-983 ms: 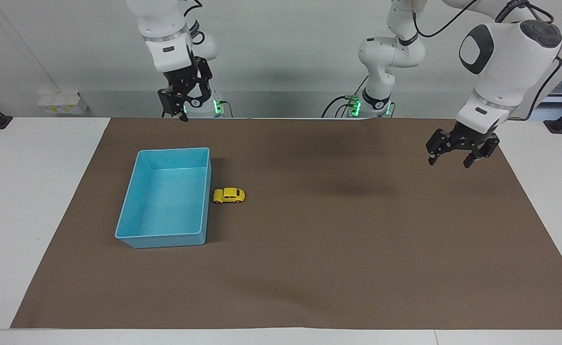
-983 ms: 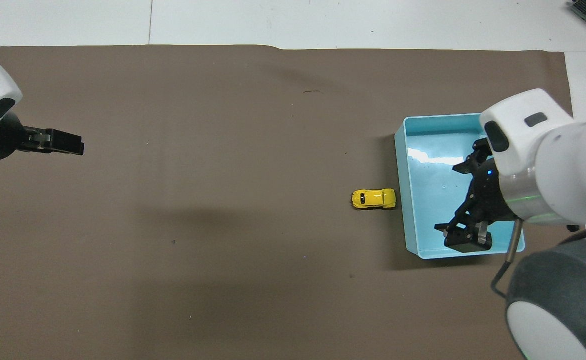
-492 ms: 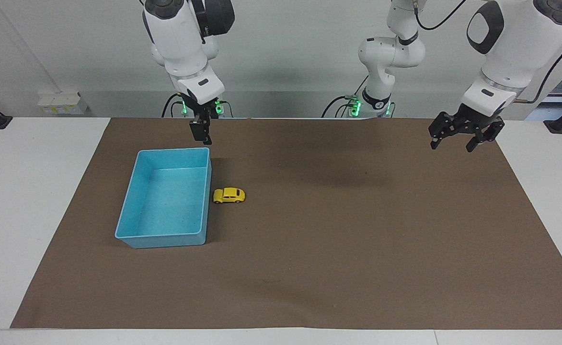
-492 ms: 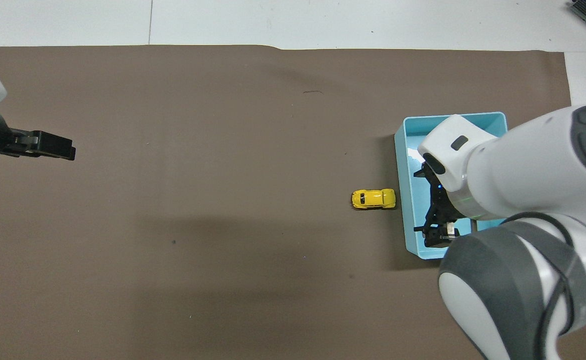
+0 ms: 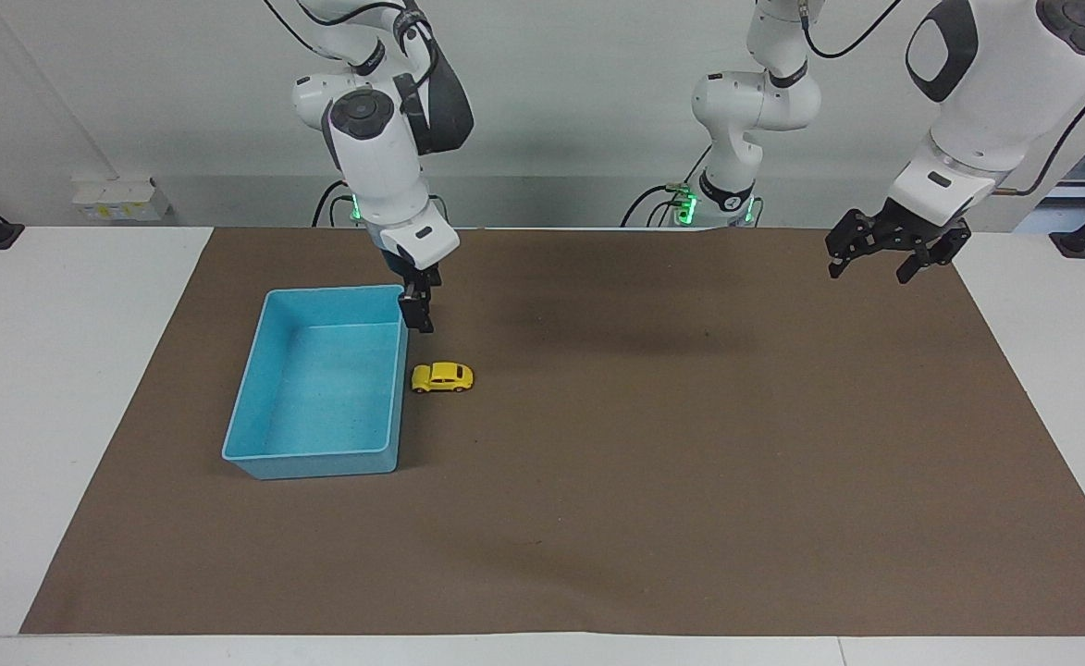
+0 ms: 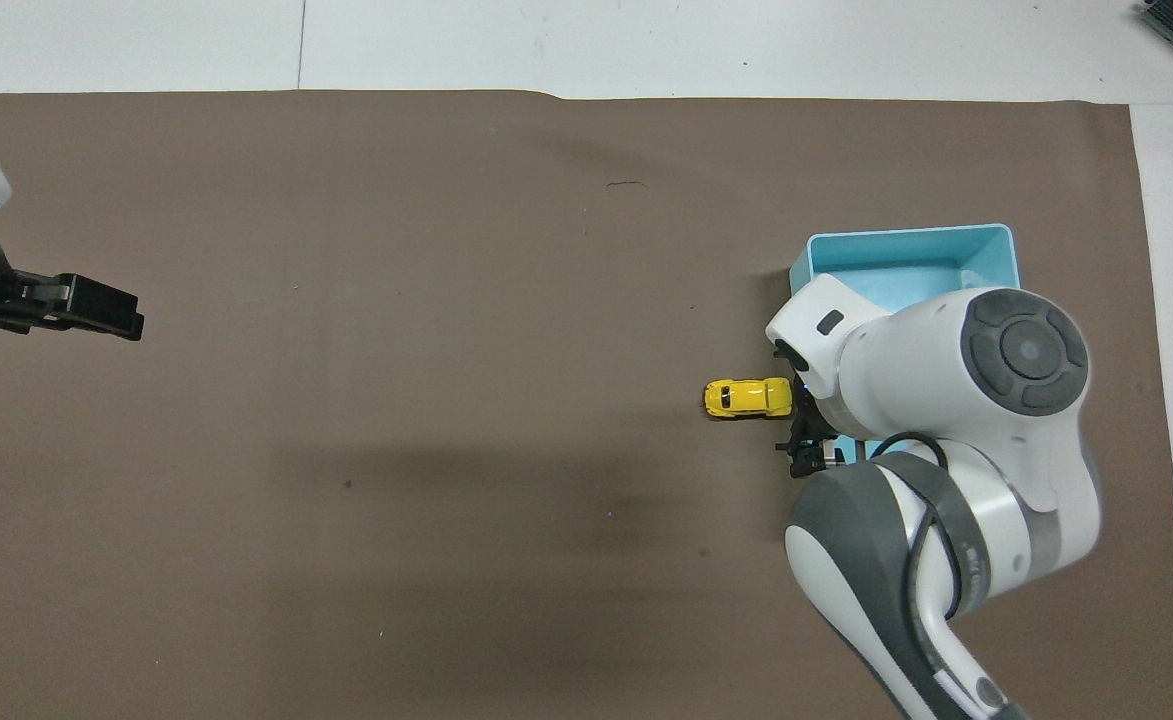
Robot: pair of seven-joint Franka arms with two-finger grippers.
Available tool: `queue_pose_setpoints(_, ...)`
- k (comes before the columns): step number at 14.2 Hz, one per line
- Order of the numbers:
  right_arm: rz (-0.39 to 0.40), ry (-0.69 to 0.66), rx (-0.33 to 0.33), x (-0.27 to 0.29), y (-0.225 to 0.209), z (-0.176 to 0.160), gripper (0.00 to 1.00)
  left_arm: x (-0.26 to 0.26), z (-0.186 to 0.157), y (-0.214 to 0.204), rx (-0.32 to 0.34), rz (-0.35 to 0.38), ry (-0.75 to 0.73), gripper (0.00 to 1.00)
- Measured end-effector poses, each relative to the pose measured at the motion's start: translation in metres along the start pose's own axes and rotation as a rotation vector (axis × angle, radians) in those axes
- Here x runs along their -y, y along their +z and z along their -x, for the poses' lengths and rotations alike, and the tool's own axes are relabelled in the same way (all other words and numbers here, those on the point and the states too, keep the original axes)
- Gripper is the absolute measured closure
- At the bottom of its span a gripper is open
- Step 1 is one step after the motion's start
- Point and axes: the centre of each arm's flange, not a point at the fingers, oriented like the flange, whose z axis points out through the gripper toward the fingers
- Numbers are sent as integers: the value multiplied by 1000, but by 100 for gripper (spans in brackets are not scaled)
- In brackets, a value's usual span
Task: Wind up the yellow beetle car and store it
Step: 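Lower the right gripper onto the yellow car beside the blue bin, then close the right gripper on the yellow car and lift it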
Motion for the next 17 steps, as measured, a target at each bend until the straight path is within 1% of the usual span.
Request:
queue_pose_setpoints(6, 17, -25, -2, -12, 62, 2, 0, 0, 0, 0, 3, -1, -1, 0)
queue_pose_setpoints(14, 36, -33, -2, -8, 120, 9, 0, 1, 0, 0, 3, -1, -2, 0)
queue_pose_setpoints(15, 34, -50, 0, -6, 126, 9, 4, 1, 0, 0, 3, -1, -3, 0)
queue_pose_setpoints(16, 32, -75, 1, -4, 129, 10, 4, 1, 0, 0, 3, -1, -3, 0)
queue_pose_setpoints(17, 30, -94, 2, -4, 129, 9, 17, 1, 0, 0, 3, -1, -3, 0)
